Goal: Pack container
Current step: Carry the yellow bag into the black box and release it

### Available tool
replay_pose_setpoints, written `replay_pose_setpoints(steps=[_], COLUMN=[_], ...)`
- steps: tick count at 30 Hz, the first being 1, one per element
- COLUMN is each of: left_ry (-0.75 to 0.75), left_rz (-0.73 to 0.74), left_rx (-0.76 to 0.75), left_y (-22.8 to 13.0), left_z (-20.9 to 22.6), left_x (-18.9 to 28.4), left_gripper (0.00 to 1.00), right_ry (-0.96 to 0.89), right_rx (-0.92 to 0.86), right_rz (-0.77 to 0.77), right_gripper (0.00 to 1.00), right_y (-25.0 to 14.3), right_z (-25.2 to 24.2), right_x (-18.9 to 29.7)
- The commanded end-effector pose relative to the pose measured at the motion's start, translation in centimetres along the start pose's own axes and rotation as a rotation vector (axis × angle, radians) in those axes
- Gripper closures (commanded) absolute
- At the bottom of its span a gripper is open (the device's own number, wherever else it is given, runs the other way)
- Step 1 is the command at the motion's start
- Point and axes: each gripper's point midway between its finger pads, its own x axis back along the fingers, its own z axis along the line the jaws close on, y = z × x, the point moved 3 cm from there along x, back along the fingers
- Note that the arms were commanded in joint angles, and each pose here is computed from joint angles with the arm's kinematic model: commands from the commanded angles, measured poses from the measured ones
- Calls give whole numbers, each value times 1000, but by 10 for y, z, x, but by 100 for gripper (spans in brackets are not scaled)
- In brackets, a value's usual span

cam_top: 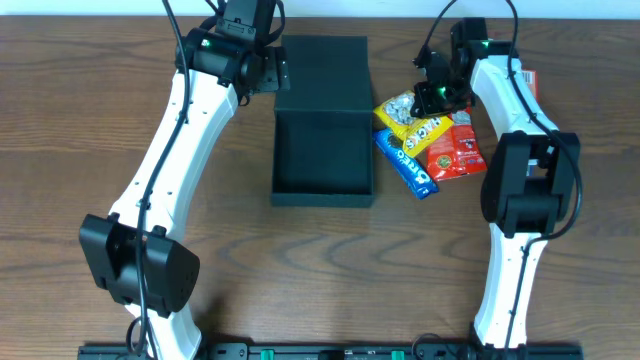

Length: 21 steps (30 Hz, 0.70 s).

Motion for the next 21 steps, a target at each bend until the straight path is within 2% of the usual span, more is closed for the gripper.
replay_pose_setpoints(steps=[1,7,11,16,21], left_ry=[18,137,154,193,209], left_rz=[5,-47,-78,-101,-82], left_rx=[-34,-26,138,327,401], left_y=[-1,9,18,21,17], left_z=[4,27,53,98,128], left_x=[-4,1,14,37,48], left_gripper=[5,5,5,5,5], right_ry=[-23,-69,-63,36,42], right_rx=[9,82,39,-272,-282], right_rz=[1,-233,-346,-273,-187], right_gripper=[99,99,99,98,98], right_y=[7,62,76,62,49], right_z=[-2,24,55,91,135], right_x=[3,105,160,155,135])
